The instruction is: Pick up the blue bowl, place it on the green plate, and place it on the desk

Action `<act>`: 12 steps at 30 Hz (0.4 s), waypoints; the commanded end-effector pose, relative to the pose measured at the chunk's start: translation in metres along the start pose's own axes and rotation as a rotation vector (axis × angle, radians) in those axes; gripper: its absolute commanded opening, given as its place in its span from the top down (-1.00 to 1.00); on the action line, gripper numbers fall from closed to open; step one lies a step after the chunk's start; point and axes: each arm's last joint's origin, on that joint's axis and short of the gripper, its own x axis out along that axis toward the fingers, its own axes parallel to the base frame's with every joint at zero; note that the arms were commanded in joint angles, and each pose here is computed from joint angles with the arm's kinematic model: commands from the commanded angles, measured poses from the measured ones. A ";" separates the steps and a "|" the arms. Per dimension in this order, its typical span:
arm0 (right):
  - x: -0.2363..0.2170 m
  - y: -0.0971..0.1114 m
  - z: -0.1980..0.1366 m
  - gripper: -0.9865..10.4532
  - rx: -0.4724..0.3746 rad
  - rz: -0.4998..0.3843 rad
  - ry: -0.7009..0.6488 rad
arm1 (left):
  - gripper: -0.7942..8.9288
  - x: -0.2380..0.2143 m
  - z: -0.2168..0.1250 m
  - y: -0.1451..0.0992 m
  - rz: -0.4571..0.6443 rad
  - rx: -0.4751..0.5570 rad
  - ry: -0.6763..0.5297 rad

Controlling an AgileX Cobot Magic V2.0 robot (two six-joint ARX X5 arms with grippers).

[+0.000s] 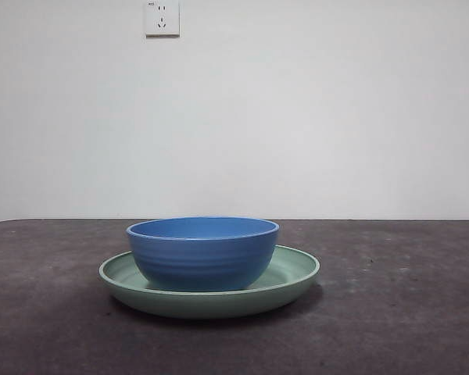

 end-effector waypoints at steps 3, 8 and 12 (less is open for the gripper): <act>-0.004 0.001 0.004 0.76 -0.007 0.008 -0.024 | 0.80 -0.003 -0.014 0.003 0.028 0.005 0.023; -0.004 0.001 0.004 0.76 -0.007 0.008 -0.024 | 0.80 -0.004 -0.023 0.005 0.055 -0.003 0.110; -0.004 0.001 0.004 0.76 -0.007 0.009 -0.024 | 0.80 -0.005 -0.031 0.005 0.064 -0.014 0.188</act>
